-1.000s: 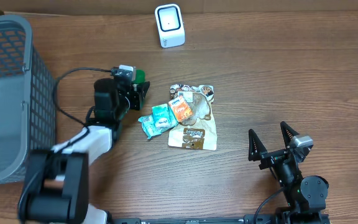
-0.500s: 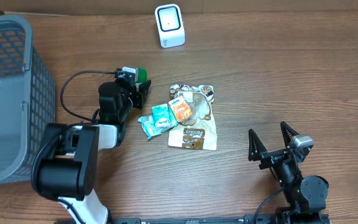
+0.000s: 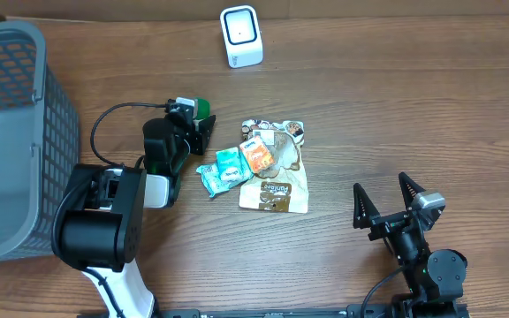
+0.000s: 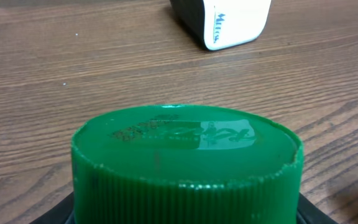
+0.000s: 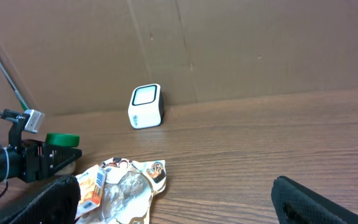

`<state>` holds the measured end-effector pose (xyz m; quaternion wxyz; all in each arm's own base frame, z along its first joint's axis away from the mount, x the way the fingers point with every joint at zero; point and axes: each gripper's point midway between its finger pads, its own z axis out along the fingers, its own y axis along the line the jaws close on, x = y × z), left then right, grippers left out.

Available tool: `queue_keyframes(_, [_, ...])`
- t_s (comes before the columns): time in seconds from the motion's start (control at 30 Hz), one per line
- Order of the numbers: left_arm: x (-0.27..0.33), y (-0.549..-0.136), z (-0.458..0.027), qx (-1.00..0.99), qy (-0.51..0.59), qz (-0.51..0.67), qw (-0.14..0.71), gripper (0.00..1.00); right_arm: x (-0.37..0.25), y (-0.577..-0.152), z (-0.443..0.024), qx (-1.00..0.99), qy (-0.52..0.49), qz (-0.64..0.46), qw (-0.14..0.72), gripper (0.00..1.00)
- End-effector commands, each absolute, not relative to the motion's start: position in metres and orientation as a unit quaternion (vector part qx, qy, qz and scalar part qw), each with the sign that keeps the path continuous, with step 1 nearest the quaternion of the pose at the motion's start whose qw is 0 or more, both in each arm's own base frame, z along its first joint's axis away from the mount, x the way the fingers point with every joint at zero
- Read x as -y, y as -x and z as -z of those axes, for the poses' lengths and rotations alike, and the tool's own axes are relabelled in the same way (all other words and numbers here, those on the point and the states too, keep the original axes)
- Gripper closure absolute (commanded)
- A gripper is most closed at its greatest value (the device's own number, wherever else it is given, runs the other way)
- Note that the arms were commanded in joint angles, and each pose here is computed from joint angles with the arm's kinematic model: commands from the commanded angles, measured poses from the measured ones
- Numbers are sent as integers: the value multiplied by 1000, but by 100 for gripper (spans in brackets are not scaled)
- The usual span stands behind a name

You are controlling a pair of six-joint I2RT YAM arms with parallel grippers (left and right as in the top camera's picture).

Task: Scan the item barcode
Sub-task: 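Hold the jar near the item pile and lower it to the table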

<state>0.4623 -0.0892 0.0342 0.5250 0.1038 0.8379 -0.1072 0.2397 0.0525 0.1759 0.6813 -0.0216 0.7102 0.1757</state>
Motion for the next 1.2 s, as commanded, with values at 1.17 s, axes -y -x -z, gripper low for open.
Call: queue_keyframes(1.17, [83, -397, 55, -933, -94, 104, 331, 66, -52, -240, -175, -708, 21, -173, 684, 0])
